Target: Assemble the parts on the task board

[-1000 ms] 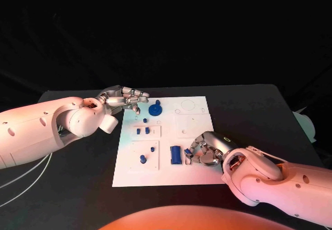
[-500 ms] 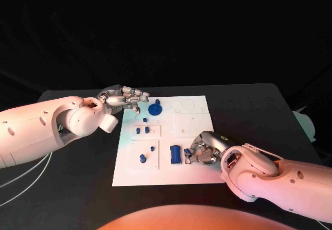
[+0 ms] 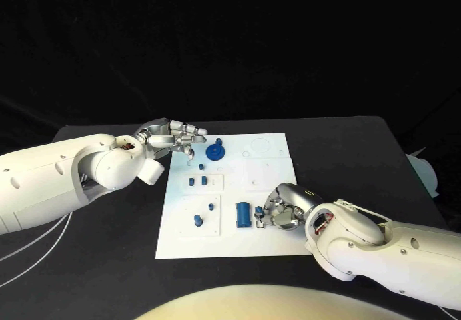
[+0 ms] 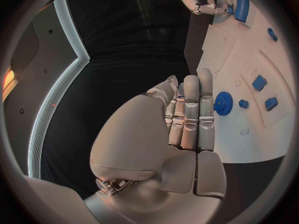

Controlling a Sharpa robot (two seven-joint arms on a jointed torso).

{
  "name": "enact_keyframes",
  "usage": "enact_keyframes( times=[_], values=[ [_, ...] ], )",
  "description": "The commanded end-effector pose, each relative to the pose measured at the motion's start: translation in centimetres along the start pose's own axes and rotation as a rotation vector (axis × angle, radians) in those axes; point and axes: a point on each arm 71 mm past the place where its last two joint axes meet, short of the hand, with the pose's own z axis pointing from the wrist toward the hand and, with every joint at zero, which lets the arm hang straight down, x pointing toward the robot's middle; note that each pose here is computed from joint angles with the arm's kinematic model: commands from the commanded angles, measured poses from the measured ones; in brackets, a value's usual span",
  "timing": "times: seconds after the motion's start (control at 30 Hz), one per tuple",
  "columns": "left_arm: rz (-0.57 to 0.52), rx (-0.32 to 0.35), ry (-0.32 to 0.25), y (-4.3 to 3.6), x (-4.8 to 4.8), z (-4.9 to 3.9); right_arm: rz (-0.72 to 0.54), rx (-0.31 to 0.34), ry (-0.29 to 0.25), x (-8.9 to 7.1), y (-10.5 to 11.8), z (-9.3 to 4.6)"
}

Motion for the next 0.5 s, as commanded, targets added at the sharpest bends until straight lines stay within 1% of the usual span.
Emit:
enact_keyframes(
  times=[0.03, 0.5],
  values=[
    [0.002, 0.002, 0.017, -0.07, 0.27, 0.04, -0.031, -0.010, 0.032, 0.48, 0.18, -0.07],
    [0.002, 0.000, 0.020, -0.05, 0.25, 0.03, -0.041, -0.029, 0.019, 0.44, 0.55, -0.30]
  ],
)
